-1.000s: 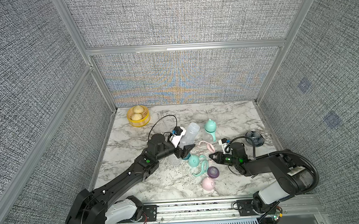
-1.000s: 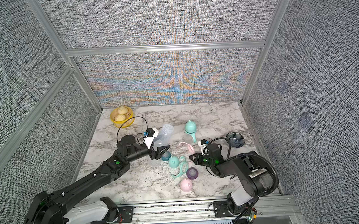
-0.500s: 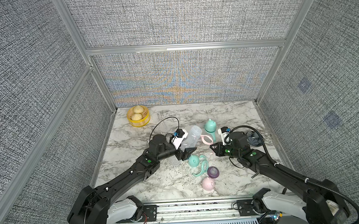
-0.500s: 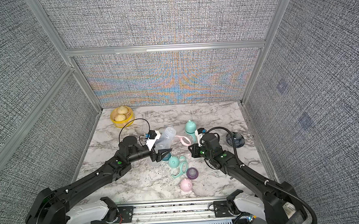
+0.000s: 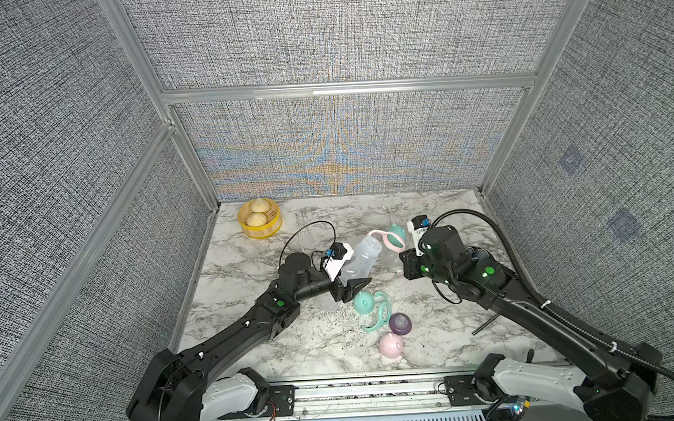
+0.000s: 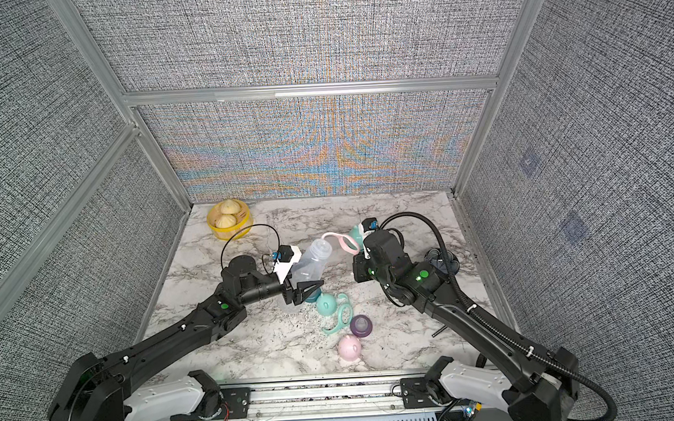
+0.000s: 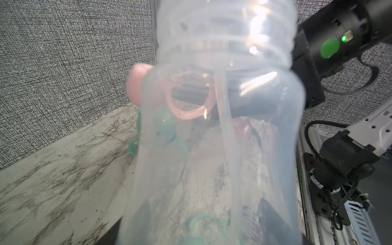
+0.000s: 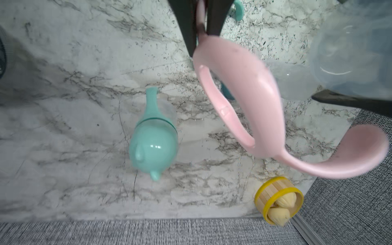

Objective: Assemble the baby bottles
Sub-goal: Put on the handle of the baby bottle.

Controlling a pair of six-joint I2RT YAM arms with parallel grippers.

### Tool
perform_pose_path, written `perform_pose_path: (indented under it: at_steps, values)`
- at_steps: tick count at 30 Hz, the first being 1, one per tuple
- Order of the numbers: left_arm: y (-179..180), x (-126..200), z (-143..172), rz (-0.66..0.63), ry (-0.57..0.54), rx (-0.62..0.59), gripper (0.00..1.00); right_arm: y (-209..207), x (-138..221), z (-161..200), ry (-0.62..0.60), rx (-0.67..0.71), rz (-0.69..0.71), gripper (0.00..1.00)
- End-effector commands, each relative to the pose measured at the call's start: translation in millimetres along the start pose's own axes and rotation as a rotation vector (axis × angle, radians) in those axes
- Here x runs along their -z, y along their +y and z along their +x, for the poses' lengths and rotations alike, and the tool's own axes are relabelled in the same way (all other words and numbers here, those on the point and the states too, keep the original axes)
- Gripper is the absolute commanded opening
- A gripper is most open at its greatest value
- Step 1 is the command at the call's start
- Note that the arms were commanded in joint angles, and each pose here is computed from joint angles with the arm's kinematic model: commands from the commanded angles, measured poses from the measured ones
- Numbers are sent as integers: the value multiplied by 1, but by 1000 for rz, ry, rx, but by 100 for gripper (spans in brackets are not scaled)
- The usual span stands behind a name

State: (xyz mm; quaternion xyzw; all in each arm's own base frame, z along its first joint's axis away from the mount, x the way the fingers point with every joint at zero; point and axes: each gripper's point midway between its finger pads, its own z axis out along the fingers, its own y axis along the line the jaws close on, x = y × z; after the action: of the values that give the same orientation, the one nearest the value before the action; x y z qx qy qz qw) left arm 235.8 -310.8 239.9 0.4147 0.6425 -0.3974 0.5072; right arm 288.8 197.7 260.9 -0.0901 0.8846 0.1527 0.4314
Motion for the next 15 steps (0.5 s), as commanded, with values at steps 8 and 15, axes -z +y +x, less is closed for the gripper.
perform_pose_path:
  at_steps: [8,15]
  values:
    - [-1,-7,-9,23,-43,8,4,5,28,-41,-118,234,260,0]
    - [-2,-17,-12,60,-31,45,3,23,34,-52,-204,375,372,0]
